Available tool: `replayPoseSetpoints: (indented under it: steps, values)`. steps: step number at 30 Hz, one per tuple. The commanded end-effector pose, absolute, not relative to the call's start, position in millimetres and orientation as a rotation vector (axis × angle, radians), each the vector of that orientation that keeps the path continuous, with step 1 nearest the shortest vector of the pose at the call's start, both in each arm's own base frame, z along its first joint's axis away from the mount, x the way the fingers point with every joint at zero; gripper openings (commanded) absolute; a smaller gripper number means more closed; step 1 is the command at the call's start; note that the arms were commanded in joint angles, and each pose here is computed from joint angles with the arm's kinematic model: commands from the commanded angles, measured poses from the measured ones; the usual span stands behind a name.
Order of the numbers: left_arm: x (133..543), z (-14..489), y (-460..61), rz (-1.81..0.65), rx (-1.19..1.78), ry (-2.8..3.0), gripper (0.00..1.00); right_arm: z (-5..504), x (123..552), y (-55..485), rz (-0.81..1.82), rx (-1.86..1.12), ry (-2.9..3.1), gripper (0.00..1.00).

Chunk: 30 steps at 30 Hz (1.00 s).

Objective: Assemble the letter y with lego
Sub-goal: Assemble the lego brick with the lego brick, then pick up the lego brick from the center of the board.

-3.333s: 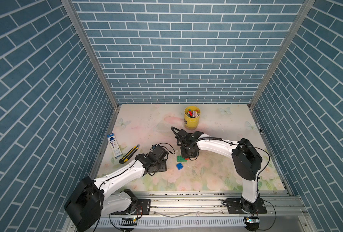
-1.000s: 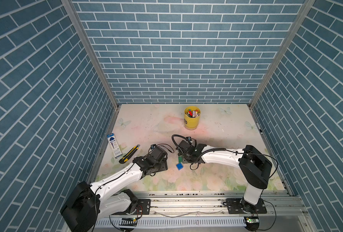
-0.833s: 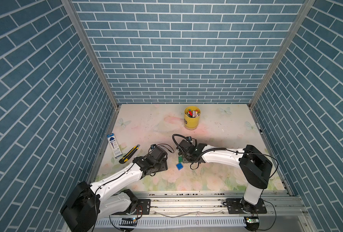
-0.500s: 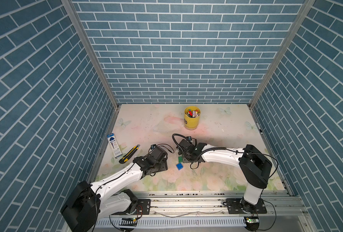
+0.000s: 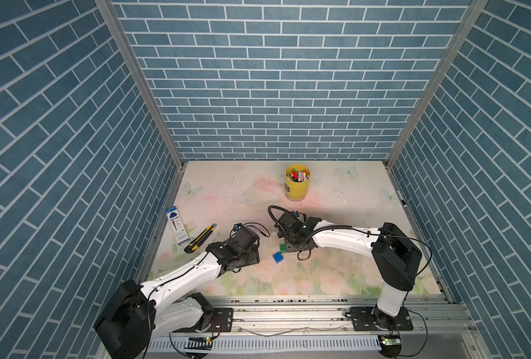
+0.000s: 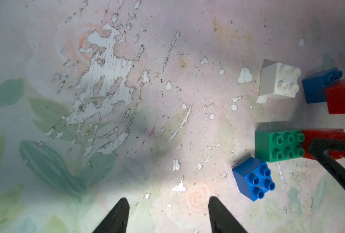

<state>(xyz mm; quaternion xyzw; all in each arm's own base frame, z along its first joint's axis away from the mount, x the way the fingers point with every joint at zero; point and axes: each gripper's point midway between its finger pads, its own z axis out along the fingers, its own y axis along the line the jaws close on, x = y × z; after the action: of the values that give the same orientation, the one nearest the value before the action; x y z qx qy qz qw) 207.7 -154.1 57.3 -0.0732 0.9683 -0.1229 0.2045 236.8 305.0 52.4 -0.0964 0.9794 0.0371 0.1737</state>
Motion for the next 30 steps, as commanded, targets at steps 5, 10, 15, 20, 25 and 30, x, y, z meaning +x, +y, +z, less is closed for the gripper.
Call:
replayPoseSetpoints:
  steps: [5,10,15,20,25,30]
  values:
    - [206,60,-157,-0.324,-0.175,2.696,0.65,73,230,297,0.190,-0.255,2.771,0.54]
    - [204,67,-173,-0.328,-0.104,2.703,0.64,94,227,285,0.237,-0.296,2.707,0.53]
    - [202,71,-198,-0.368,-0.034,2.716,0.64,100,224,259,0.267,-0.255,2.688,0.53]
    - [203,67,-230,-0.365,0.035,2.743,0.67,86,221,234,0.250,-0.193,2.724,0.53]
    - [208,58,-249,-0.274,0.067,2.780,0.73,81,218,220,0.243,-0.167,2.741,0.53]
    - [208,51,-253,-0.207,0.045,2.789,0.76,81,217,208,0.242,-0.145,2.735,0.53]
